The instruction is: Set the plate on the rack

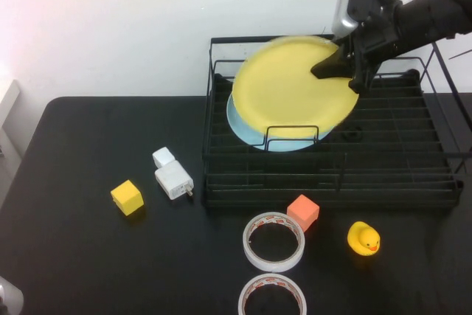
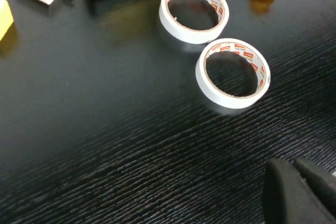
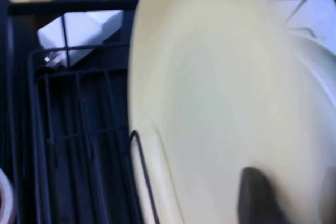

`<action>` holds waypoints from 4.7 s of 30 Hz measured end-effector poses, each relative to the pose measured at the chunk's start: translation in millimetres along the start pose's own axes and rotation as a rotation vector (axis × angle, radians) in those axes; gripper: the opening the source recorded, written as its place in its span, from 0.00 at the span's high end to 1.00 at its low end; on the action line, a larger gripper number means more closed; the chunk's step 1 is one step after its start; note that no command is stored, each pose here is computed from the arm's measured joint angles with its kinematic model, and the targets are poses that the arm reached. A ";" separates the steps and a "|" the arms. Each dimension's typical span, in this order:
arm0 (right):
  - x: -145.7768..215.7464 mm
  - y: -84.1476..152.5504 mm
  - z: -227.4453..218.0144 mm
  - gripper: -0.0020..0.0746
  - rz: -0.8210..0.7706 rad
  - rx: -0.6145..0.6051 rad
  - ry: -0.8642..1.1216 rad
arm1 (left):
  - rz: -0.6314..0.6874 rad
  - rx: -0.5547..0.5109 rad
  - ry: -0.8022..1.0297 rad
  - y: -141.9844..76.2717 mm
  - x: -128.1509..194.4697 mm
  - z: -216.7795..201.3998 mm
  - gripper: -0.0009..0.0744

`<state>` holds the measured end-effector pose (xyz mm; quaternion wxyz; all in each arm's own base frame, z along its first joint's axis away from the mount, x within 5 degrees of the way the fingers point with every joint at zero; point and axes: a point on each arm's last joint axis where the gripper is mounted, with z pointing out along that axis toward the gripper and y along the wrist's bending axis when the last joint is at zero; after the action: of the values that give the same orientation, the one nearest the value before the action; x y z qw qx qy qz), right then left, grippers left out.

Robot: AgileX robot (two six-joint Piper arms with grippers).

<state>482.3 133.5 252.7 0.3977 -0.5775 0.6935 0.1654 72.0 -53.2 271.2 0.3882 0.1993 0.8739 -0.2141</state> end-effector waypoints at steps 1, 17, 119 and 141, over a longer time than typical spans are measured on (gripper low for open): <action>0.0 -0.8 0.0 0.64 0.007 0.009 0.000 | 0.000 0.000 0.000 0.0 0.0 0.0 0.99; -37.8 0.0 -46.4 0.68 0.148 0.115 -0.020 | 0.000 0.004 0.011 -0.4 1.0 0.0 0.99; 162.8 380.8 -202.0 0.97 0.856 1.132 -0.168 | -0.139 -0.014 -0.251 -1.5 34.0 -13.0 0.99; 163.6 381.5 -202.0 0.97 0.825 1.128 -0.124 | -0.142 -0.011 -0.251 -1.7 34.0 -13.0 0.99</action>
<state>50.9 -8.9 170.6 0.5801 0.0376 0.8122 -0.0497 42.5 -41.6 253.4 0.4796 0.1065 0.8315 -0.2594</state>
